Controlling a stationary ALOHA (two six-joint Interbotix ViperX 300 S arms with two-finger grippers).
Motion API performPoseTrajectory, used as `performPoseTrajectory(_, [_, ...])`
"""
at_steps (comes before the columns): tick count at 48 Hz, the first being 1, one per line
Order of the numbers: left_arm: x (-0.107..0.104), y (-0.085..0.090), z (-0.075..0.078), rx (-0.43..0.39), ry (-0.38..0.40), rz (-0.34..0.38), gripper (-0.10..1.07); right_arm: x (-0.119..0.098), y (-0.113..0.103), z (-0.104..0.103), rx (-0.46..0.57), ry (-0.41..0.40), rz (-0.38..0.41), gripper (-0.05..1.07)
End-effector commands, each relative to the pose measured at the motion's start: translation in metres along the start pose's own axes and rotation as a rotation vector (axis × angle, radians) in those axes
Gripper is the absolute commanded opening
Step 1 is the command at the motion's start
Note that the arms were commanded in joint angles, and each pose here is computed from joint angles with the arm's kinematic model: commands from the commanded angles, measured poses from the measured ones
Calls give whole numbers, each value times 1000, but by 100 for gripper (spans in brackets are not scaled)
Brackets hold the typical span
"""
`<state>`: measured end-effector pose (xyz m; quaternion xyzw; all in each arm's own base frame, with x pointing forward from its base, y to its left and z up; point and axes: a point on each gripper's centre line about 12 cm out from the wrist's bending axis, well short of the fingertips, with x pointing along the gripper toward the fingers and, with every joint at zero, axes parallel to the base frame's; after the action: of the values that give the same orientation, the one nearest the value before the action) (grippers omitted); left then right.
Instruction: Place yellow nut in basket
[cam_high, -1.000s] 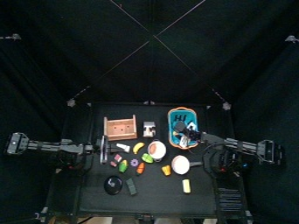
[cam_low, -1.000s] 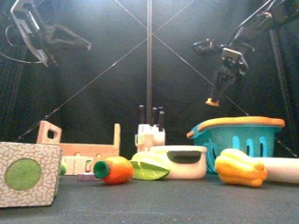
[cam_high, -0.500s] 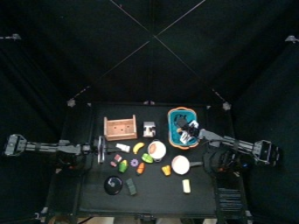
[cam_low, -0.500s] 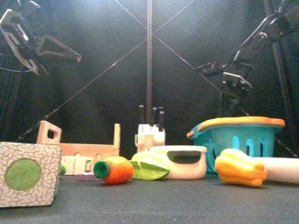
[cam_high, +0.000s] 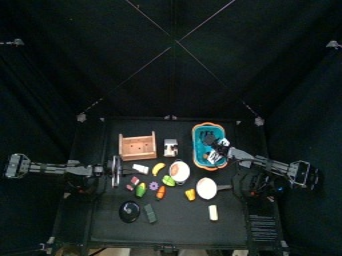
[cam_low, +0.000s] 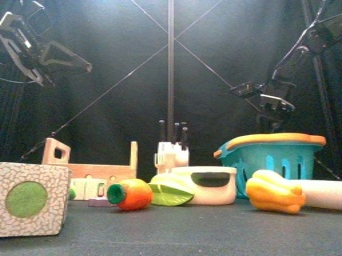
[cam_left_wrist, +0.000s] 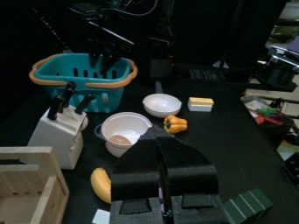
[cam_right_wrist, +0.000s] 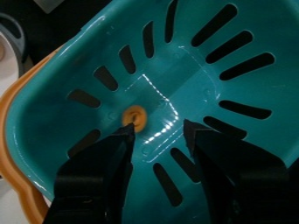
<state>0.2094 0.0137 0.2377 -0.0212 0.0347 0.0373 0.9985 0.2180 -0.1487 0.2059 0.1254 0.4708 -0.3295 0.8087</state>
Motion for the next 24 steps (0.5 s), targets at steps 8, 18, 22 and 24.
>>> performPoseTrajectory(8, [1, 0, 4, 1, -12, 1, -2, -4, 1, 4, 6, -22, 7, 85])
performPoseTrajectory(18, [1, 0, 3, 4, -12, 0, -2, -3, 2, 3, 5, -18, 10, 84])
performPoseTrajectory(22, [1, 0, 3, 3, -12, 2, -2, -3, 2, 2, 4, -17, 12, 84])
performPoseTrajectory(24, [1, 0, 3, 4, -12, 2, -2, -3, 3, 2, 2, -17, 13, 84])
